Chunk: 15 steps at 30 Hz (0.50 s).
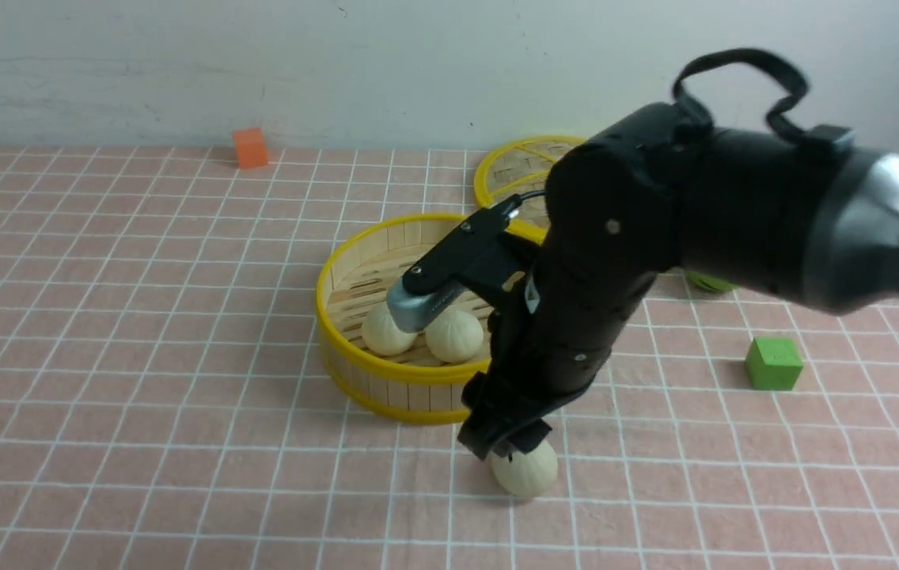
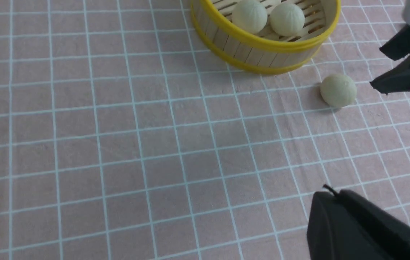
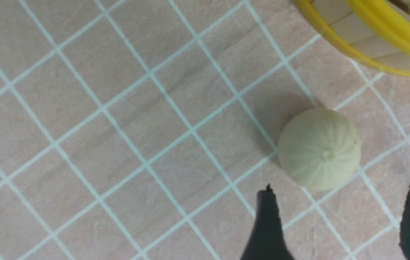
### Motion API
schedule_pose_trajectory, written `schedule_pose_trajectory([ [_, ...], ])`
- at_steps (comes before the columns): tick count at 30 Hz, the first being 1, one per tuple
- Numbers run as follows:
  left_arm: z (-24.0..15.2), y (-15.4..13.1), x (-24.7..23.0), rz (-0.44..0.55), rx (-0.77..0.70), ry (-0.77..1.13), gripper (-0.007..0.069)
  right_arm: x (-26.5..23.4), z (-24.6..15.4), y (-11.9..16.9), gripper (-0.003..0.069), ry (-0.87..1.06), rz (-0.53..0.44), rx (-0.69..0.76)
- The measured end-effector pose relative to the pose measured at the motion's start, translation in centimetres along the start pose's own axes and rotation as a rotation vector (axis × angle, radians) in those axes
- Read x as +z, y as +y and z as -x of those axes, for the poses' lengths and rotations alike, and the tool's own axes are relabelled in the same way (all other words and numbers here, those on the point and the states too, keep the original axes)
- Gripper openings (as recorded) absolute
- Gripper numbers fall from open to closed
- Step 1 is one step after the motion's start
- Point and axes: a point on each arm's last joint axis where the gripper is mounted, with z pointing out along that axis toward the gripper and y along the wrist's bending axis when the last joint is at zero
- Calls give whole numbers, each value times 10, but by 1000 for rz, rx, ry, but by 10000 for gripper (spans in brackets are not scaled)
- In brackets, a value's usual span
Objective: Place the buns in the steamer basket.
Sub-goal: Use the right arm to grab a steamed stuffed bun
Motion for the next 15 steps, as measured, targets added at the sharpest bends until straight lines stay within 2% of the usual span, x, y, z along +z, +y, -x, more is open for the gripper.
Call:
schedule_pose_trajectory([
  [4,-10,3,6,11,4,26,-13,40,4,-5,473,74,-38,34],
  [10,-11,4,7,13,24,32,-13,71,1,-5,468,125,-39,65],
  [13,-11,4,7,13,35,32,-13,80,0,-6,434,142,-45,65],
  [15,-11,4,7,16,40,29,-13,82,0,-6,377,142,-54,77],
])
